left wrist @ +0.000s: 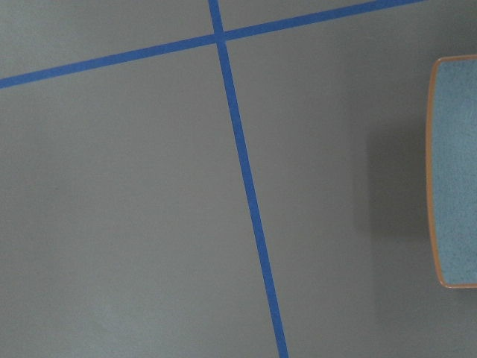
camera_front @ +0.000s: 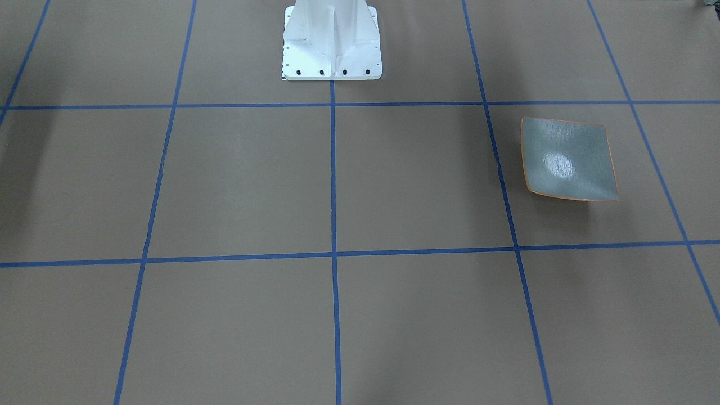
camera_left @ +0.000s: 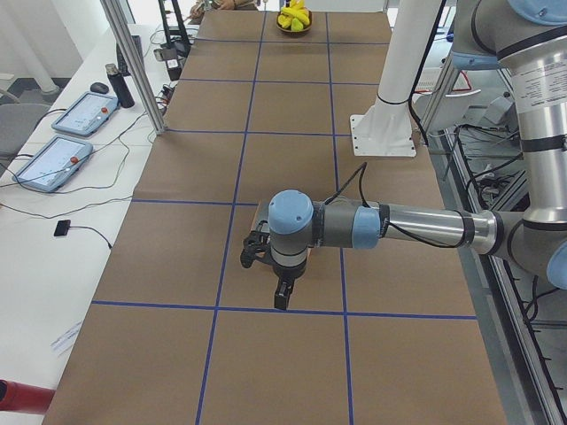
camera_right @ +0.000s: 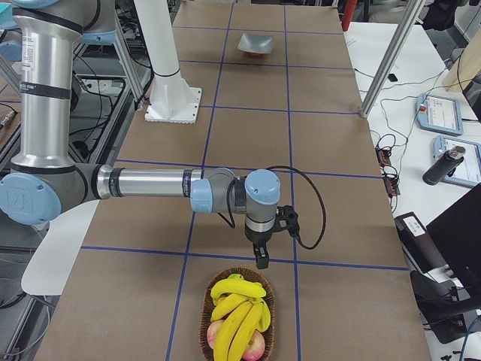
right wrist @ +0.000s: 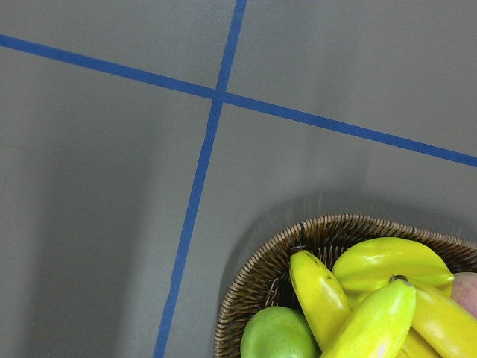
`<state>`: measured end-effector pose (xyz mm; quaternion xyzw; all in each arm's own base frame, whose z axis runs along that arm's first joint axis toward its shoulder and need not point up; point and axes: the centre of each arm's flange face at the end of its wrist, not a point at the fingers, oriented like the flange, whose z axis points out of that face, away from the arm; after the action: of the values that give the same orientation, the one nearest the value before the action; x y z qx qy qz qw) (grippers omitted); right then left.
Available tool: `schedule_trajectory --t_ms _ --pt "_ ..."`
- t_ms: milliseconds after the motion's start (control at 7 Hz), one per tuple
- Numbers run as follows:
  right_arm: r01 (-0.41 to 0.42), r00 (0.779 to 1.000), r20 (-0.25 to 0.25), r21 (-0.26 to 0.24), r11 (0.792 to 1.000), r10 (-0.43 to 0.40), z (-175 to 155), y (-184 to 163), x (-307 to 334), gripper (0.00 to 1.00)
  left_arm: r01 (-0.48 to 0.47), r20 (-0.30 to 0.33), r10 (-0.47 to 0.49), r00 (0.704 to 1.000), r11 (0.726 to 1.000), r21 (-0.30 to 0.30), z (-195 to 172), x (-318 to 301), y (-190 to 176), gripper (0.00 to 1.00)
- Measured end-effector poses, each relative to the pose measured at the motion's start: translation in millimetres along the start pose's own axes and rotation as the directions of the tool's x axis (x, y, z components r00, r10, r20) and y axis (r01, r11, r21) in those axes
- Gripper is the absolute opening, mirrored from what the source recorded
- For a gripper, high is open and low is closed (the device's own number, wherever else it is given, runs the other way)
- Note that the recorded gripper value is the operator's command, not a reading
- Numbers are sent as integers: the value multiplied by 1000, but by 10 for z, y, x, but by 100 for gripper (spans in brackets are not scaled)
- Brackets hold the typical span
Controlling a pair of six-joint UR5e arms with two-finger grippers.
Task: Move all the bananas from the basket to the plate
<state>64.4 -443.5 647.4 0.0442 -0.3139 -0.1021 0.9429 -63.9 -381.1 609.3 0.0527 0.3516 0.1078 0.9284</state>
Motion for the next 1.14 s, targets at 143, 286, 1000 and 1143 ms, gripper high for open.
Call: schedule_trajectory --t_ms 143,286,1000,1143 --pt "1 1000 0 2 1000 -1 -10 6 -9 100 -3 5 3 1000 1000 2 -11 2 -4 100" --pt "3 1000 0 4 1000 -3 -21 9 -18 100 -3 7 3 1000 1000 3 -14 2 -7 100" --pt "5 1000 -10 27 1000 -5 -140 8 -29 100 -10 21 9 1000 998 56 -250 77 -62 100" --pt "1 1000 -9 28 1000 -1 -143 0 -21 100 -14 24 13 1000 998 66 -291 85 -90 100"
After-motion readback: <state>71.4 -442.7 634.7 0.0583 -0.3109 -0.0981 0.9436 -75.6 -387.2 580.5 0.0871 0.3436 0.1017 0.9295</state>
